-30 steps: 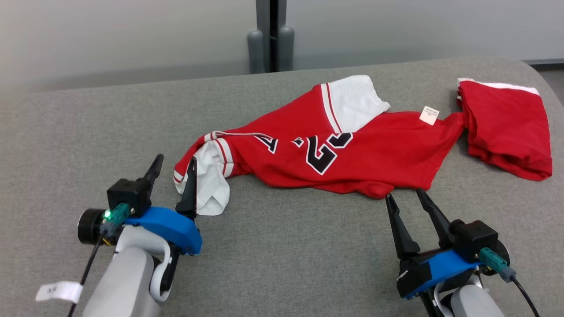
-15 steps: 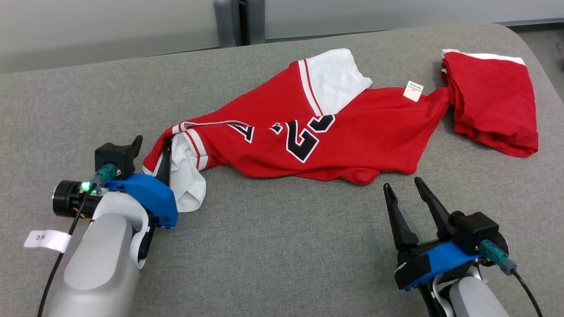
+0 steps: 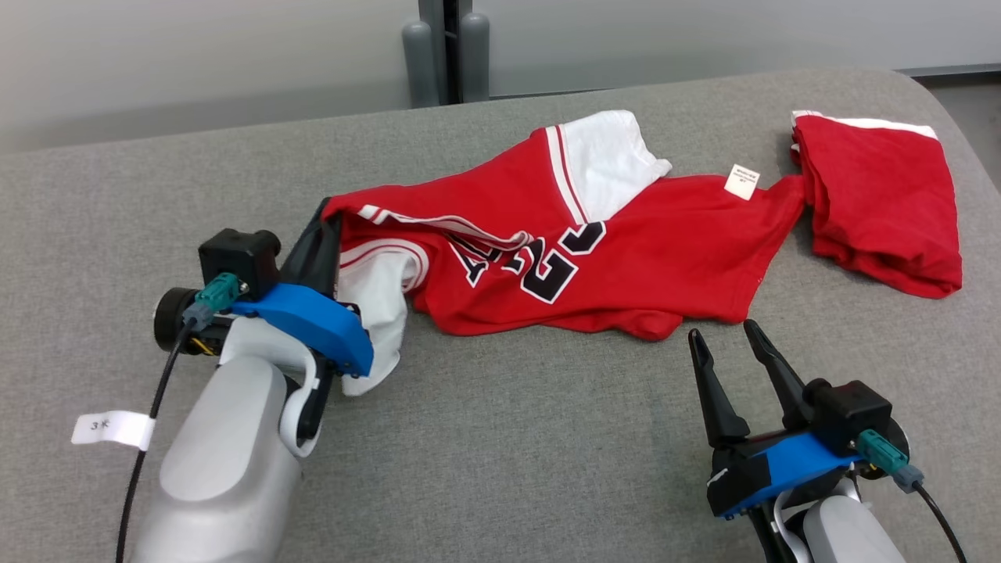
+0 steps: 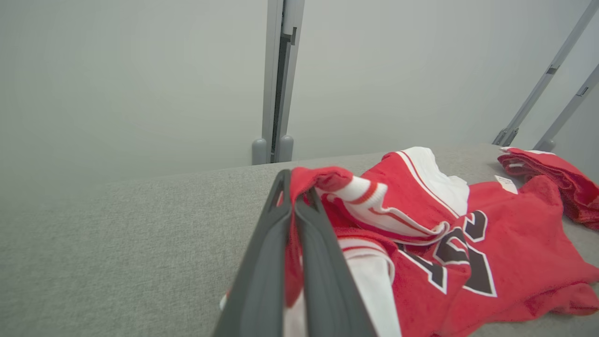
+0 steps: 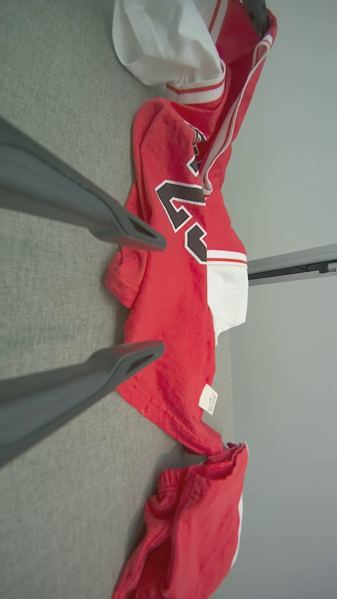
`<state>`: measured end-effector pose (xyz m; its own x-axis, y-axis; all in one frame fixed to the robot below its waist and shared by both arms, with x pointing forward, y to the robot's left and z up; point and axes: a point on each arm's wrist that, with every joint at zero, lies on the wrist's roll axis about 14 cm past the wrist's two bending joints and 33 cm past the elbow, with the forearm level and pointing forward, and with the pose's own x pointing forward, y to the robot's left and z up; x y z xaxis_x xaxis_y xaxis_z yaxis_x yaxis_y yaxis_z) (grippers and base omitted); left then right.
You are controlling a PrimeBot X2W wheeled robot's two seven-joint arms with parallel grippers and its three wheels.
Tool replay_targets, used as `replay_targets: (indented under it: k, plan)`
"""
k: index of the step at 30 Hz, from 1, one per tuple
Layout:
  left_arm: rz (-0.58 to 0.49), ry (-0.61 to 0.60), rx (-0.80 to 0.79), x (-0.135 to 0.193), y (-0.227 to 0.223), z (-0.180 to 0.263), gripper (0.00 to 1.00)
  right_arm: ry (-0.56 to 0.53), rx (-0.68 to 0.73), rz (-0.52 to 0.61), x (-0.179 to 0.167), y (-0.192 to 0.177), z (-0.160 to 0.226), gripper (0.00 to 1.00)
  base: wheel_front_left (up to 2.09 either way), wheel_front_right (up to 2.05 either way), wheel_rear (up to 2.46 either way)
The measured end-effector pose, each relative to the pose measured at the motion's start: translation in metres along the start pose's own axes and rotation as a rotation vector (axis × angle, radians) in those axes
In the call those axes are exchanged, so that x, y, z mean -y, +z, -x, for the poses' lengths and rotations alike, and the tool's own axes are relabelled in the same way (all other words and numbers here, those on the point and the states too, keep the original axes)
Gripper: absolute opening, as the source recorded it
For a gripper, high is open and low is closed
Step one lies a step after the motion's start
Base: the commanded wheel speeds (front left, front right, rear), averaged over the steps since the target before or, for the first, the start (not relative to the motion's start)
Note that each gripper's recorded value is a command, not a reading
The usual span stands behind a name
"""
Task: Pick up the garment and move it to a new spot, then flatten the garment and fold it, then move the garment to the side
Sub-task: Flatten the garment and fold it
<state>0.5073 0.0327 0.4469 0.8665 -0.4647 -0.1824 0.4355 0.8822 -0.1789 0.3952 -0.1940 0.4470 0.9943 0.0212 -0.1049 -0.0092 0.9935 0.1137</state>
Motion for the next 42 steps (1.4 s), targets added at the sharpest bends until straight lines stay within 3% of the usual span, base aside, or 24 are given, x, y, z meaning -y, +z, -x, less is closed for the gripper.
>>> replay_targets:
  k: [14,18,22,26,33,38,42]
  plan:
    - [0.05,-0.259,0.278,0.111,0.101,0.071,0.0,0.008,0.062,-0.012,-0.005,0.02,0.012,1.0,0.0,0.0,0.0]
    - [0.043,-0.272,0.333,0.123,0.125,0.092,0.0,-0.003,0.061,-0.014,-0.001,0.019,0.012,1.0,0.0,0.0,0.0]
    - [0.119,-0.313,0.328,0.137,0.131,0.106,0.0,-0.021,0.052,-0.011,0.005,0.016,0.009,1.0,0.0,0.0,0.0]
    - [0.177,-0.201,0.267,0.103,0.113,0.094,0.0,-0.031,0.038,-0.01,0.009,0.011,0.004,1.0,0.0,0.0,0.0]
    - [0.297,0.138,0.083,-0.013,0.031,0.067,0.0,-0.041,0.021,-0.004,0.014,0.005,-0.009,1.0,0.0,0.0,0.0]
    - [0.291,0.361,0.015,-0.091,-0.012,0.062,0.0,-0.058,0.002,0.008,0.021,-0.002,-0.016,1.0,0.0,0.0,0.0]
    - [0.31,0.446,0.006,-0.121,-0.028,0.055,0.0,-0.083,-0.016,0.021,0.03,-0.008,-0.016,1.0,0.0,0.0,0.0]
